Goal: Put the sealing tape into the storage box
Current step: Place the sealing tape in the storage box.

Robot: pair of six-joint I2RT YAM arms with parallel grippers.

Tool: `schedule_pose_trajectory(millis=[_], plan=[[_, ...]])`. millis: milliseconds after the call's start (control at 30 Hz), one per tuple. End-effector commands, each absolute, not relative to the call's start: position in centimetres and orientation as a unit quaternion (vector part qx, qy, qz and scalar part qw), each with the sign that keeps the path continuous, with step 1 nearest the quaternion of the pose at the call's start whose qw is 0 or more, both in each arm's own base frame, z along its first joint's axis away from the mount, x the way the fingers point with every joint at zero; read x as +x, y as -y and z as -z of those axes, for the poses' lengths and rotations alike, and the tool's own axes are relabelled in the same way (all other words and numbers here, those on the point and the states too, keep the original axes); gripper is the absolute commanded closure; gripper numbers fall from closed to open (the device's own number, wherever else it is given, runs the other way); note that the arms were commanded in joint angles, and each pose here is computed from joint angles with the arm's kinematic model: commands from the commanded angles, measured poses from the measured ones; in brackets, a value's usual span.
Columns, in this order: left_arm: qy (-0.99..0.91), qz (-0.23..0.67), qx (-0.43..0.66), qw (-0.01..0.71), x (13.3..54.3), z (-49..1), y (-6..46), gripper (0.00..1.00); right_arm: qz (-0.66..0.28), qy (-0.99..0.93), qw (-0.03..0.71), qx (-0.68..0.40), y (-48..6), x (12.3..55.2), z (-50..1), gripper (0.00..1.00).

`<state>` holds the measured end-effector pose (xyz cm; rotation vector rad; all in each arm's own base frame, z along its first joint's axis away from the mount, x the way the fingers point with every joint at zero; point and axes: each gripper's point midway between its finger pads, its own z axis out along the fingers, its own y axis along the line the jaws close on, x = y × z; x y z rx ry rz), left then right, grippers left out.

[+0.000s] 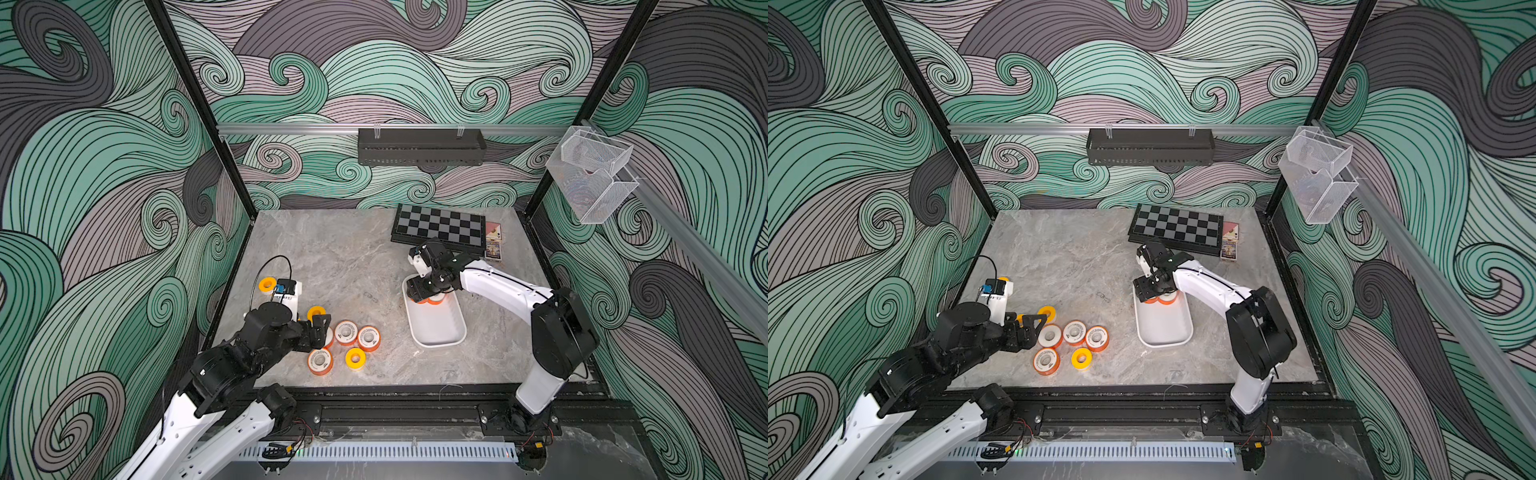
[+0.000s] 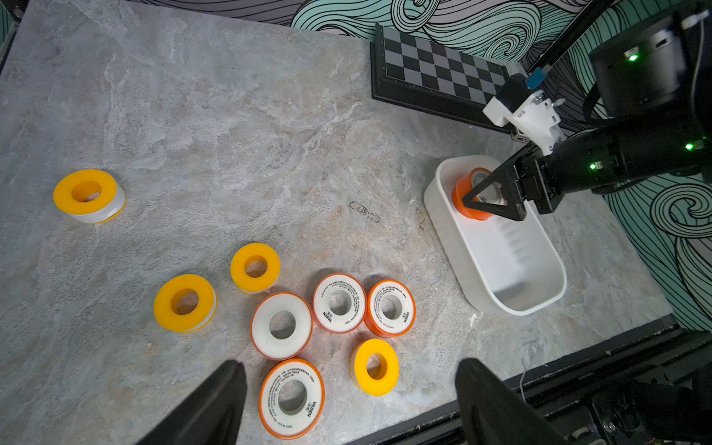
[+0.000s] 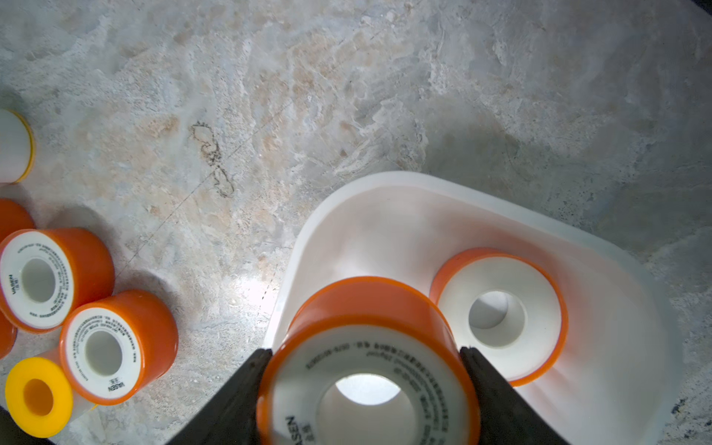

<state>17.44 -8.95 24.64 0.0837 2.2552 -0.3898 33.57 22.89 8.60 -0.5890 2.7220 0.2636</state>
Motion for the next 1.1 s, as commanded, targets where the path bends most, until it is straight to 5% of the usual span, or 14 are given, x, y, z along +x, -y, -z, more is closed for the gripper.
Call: schedule_pose_trajectory(millis=[0,1067], plan=[[-0.894,0.156,0.04,0.419,17.7,-24.9,9.2,0.11,-0.096,-0.961,0.163,-0.204,-23.0,33.6,-7.6,0.32],[-0.895,0.154,0.04,0.416,17.8,-24.7,9.2,0.11,-0.084,-0.968,0.128,-0.201,-22.4,31.0,-3.6,0.31]])
